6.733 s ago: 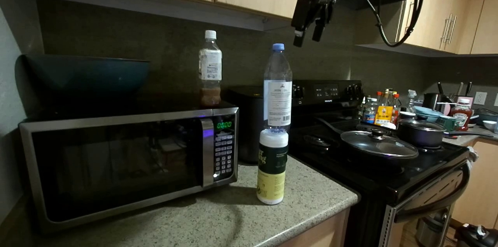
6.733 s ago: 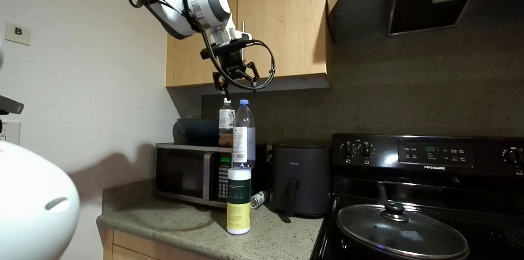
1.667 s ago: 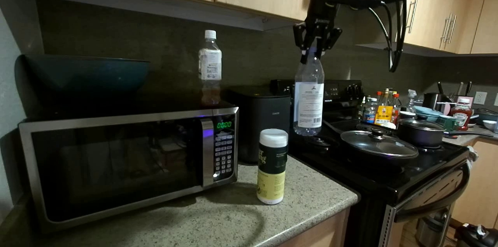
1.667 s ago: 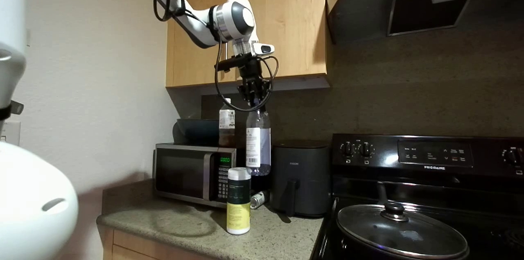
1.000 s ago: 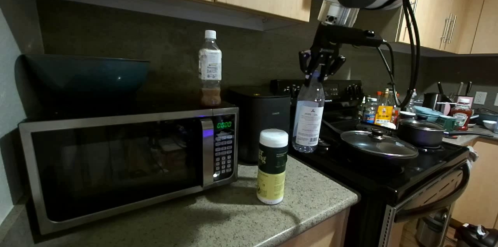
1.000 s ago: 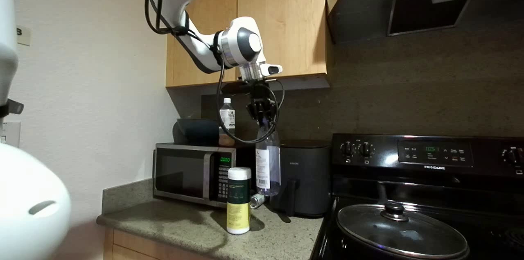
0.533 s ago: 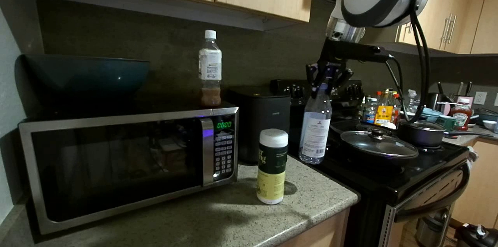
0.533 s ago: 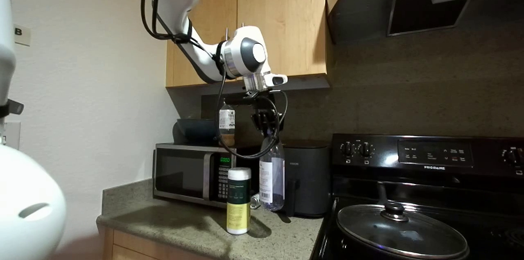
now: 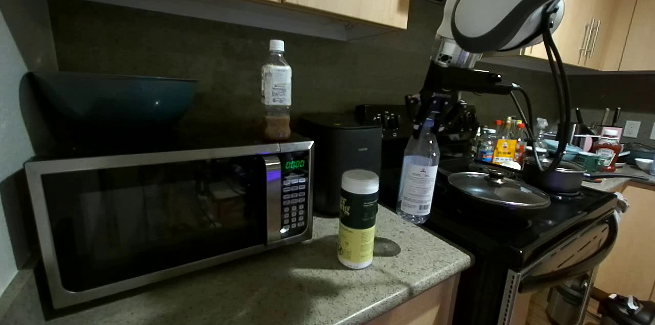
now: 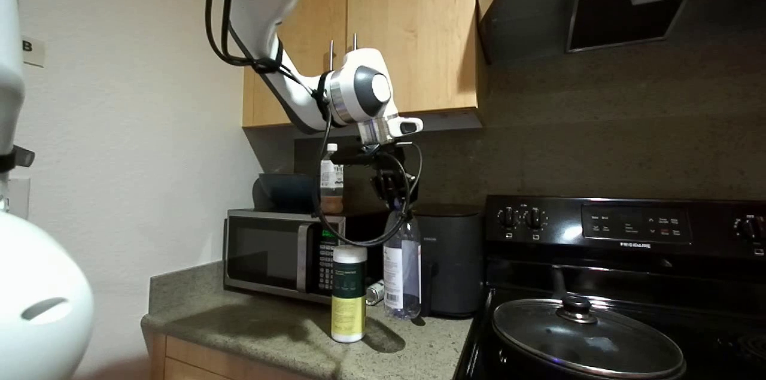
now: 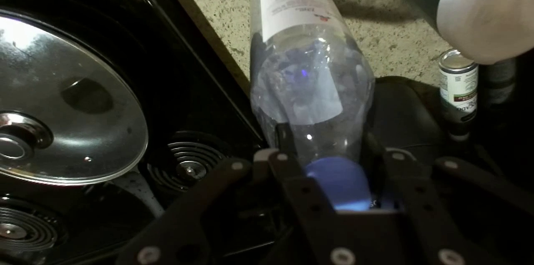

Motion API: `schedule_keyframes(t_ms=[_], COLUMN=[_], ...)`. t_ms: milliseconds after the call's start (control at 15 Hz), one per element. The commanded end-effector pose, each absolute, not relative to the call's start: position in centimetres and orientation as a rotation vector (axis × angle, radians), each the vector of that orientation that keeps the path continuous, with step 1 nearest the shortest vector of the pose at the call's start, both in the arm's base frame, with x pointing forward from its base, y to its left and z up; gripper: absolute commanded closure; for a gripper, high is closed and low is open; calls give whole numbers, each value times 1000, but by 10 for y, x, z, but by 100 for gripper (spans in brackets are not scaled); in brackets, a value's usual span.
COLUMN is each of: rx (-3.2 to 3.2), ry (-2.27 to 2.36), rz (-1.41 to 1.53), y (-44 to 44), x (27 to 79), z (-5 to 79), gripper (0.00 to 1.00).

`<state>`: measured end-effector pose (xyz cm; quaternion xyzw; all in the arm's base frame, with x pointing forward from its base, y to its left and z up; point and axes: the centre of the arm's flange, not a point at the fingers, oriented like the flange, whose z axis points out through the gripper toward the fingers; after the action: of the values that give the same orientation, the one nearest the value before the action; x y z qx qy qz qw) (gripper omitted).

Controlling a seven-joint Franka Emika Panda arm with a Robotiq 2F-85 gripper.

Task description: Pick up the bottle and put it on the counter

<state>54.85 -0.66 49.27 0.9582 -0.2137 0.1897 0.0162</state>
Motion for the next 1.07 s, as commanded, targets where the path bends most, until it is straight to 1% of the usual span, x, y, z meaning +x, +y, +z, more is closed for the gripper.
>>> schedule_keyframes(t_ms=[0, 600, 1000], rx=[2947, 2954, 2956], ry=[-696, -664, -633], rz=[638, 667, 635], y=[-10, -6, -6], x=[549, 569, 578], z=[476, 443, 421], gripper=[87, 87, 87])
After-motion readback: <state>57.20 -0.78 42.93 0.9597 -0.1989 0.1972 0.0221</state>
